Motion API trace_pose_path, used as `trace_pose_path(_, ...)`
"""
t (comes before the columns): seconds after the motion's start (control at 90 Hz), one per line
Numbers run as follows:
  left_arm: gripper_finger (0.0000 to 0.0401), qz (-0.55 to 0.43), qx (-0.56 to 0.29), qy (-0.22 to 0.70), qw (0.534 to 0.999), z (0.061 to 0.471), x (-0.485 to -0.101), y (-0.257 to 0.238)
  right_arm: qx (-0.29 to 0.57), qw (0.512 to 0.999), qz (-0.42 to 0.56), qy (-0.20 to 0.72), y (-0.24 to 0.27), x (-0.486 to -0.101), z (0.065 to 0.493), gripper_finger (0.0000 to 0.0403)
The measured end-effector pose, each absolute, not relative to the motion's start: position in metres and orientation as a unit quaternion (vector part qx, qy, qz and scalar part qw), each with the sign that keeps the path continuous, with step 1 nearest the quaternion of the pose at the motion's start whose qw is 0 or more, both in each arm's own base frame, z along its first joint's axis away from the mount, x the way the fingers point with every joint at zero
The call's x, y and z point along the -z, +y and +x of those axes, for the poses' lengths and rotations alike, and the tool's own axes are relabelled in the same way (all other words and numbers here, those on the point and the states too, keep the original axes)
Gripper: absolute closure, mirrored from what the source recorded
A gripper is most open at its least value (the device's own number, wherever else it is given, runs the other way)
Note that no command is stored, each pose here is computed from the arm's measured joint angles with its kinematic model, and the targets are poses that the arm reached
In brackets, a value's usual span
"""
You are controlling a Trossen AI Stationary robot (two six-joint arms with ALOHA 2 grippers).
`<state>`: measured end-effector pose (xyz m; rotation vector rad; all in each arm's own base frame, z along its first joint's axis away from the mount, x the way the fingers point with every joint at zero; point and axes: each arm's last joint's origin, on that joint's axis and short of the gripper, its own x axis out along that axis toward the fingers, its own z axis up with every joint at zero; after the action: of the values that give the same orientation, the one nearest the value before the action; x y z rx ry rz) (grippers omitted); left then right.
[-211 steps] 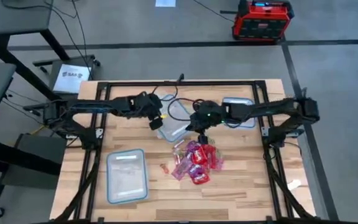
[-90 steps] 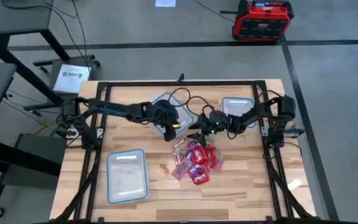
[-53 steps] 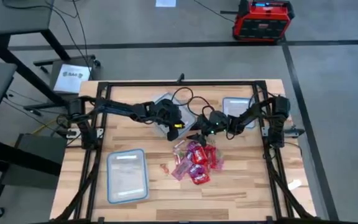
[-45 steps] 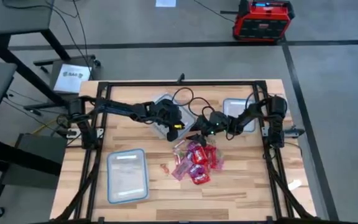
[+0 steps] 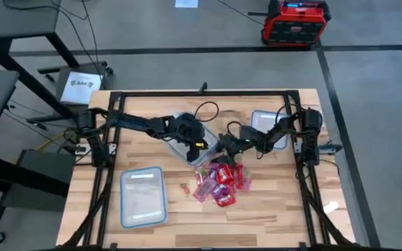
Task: Sort candy
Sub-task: Open the top left transparent bin
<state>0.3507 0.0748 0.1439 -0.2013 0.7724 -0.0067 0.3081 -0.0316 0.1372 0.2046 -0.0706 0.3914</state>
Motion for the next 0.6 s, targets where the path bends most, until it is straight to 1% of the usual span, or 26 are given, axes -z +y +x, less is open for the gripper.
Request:
trace_pose_path(0.033,0.0334,-0.098,0.0,0.373,0.923,0.351,-0.144,0.075,-0.2,0.974,0.09,-0.056,-0.029,-0.142,0.308,0.0224)
trace_pose_path(0.078,0.0334,-0.101,-0.001,0.373,0.922,0.351,-0.144,0.075,-0.203,0.973,0.09,-0.055,-0.027,-0.14,0.307,0.0224)
trace_pose_path(0.156,0.0334,-0.102,-0.001,0.372,0.923,0.352,-0.144,0.075,-0.195,0.975,0.11,-0.005,-0.026,-0.127,0.308,0.0224)
trace_pose_path(0.267,0.0333,-0.103,-0.004,0.364,0.926,0.352,-0.146,0.075,-0.191,0.975,0.108,-0.012,-0.027,-0.132,0.308,0.0224)
trace_pose_path(0.344,0.0333,-0.106,-0.007,0.365,0.925,0.355,-0.15,0.076,-0.188,0.976,0.105,0.012,-0.026,-0.128,0.308,0.0224)
trace_pose_path(0.478,0.0333,-0.099,-0.004,0.362,0.927,0.362,-0.172,0.072,-0.171,0.982,0.071,0.019,-0.025,-0.15,0.308,0.0224)
trace_pose_path(0.6,0.0333,-0.068,-0.011,0.372,0.926,0.364,-0.2,0.067,-0.144,0.984,0.042,0.096,-0.026,-0.164,0.308,0.0224)
